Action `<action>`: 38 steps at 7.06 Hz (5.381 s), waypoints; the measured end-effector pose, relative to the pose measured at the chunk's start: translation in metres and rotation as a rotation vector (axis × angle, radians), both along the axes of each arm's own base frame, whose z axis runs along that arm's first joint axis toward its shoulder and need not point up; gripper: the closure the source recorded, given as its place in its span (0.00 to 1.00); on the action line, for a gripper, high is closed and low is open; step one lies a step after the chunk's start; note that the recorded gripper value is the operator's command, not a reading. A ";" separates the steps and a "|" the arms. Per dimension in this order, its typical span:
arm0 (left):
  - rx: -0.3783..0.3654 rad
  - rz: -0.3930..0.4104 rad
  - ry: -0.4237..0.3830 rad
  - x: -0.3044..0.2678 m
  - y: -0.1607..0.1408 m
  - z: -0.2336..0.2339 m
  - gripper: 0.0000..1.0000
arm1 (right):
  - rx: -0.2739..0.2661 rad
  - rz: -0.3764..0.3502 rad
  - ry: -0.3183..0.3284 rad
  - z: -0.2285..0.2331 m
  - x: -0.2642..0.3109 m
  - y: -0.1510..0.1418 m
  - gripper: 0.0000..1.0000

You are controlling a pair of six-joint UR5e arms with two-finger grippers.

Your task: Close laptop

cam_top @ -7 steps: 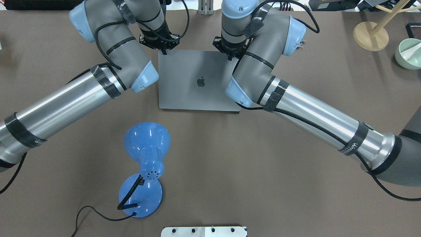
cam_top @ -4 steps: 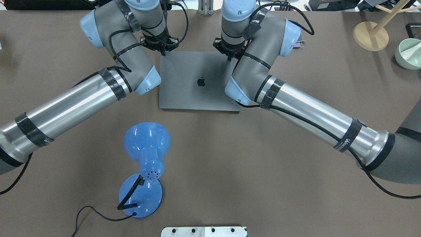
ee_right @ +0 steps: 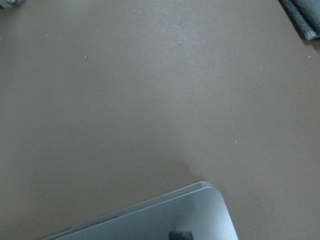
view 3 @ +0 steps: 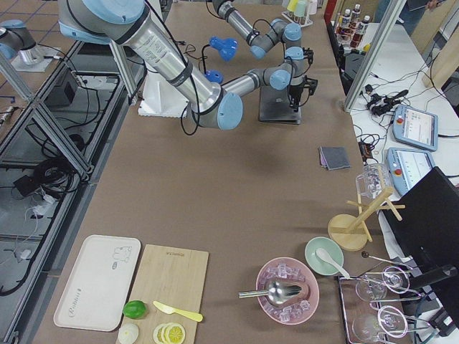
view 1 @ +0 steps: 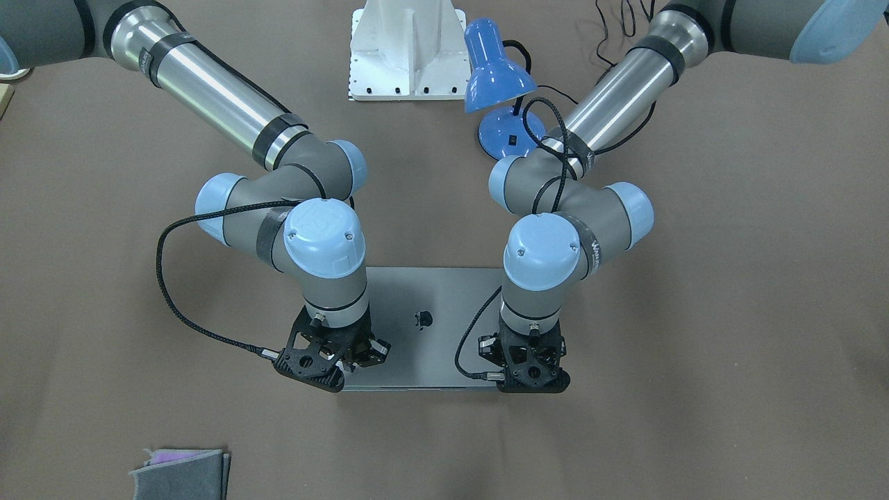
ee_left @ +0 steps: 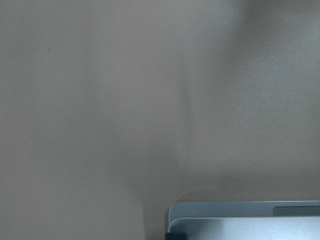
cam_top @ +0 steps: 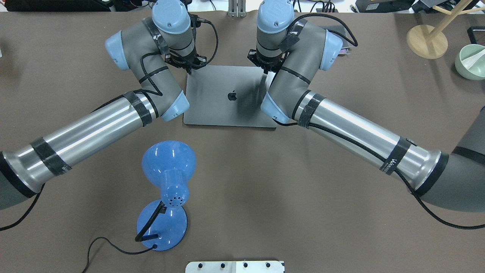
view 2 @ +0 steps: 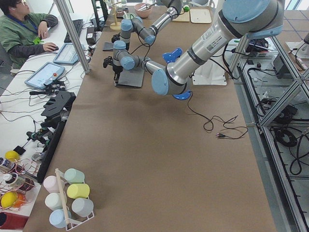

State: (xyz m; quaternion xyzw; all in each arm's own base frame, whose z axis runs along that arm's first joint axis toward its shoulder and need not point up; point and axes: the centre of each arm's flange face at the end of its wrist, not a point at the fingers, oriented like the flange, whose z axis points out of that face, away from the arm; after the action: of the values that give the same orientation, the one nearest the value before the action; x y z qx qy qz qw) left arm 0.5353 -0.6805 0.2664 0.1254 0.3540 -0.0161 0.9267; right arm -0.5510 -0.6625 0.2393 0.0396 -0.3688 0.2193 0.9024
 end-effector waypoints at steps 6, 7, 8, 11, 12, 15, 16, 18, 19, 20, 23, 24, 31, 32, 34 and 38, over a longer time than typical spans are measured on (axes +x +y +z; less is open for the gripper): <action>0.031 0.006 0.039 -0.005 0.006 -0.025 0.02 | 0.028 0.007 -0.045 -0.020 0.017 -0.006 0.01; 0.041 0.014 0.066 -0.015 0.009 -0.042 0.02 | 0.032 0.001 -0.062 -0.030 0.038 -0.011 0.00; 0.034 0.031 0.085 -0.033 0.014 -0.063 0.01 | 0.040 -0.017 -0.063 -0.039 0.070 -0.010 0.00; -0.009 0.137 0.079 -0.165 0.051 -0.097 0.01 | 0.112 -0.171 -0.047 -0.012 0.243 0.051 0.00; 0.009 0.173 0.042 -0.227 0.068 -0.086 0.01 | 0.148 -0.231 -0.041 0.028 0.307 0.084 0.00; 0.077 0.291 -0.034 -0.427 0.095 0.030 0.01 | 0.207 -0.386 0.070 0.190 0.487 0.176 0.00; 0.068 0.323 -0.034 -0.479 0.107 0.086 0.01 | 0.216 -0.439 0.103 0.241 0.541 0.204 0.00; -0.023 0.390 -0.020 -0.538 0.138 0.210 0.01 | 0.193 -0.500 0.093 0.326 0.617 0.260 0.00; -0.088 0.384 0.019 -0.558 0.153 0.264 0.01 | 0.150 -0.522 0.081 0.366 0.631 0.283 0.00; -0.115 0.366 0.047 -0.572 0.166 0.299 0.01 | 0.100 -0.532 0.068 0.399 0.636 0.295 0.00; -0.094 0.340 0.060 -0.586 0.191 0.335 0.01 | 0.063 -0.532 0.058 0.424 0.638 0.299 0.00; -0.098 0.337 0.059 -0.586 0.192 0.337 0.01 | 0.067 -0.532 0.058 0.422 0.638 0.297 0.00; -0.075 0.338 0.049 -0.587 0.192 0.329 0.01 | 0.128 -0.532 0.077 0.416 0.639 0.292 0.00; -0.076 0.337 0.049 -0.587 0.192 0.330 0.01 | 0.125 -0.533 0.077 0.417 0.639 0.294 0.00; -0.075 0.337 0.049 -0.587 0.193 0.329 0.01 | 0.122 -0.533 0.076 0.418 0.639 0.295 0.00; -0.080 0.337 0.050 -0.588 0.197 0.332 0.01 | 0.122 -0.536 0.074 0.419 0.638 0.297 0.00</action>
State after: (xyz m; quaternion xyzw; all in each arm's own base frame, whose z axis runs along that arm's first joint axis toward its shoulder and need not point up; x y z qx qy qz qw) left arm -0.0524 -0.4831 0.5984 0.0268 0.3918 0.1222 0.9115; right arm 0.0873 -0.3657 0.6585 0.0031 -0.3457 -0.0514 0.9369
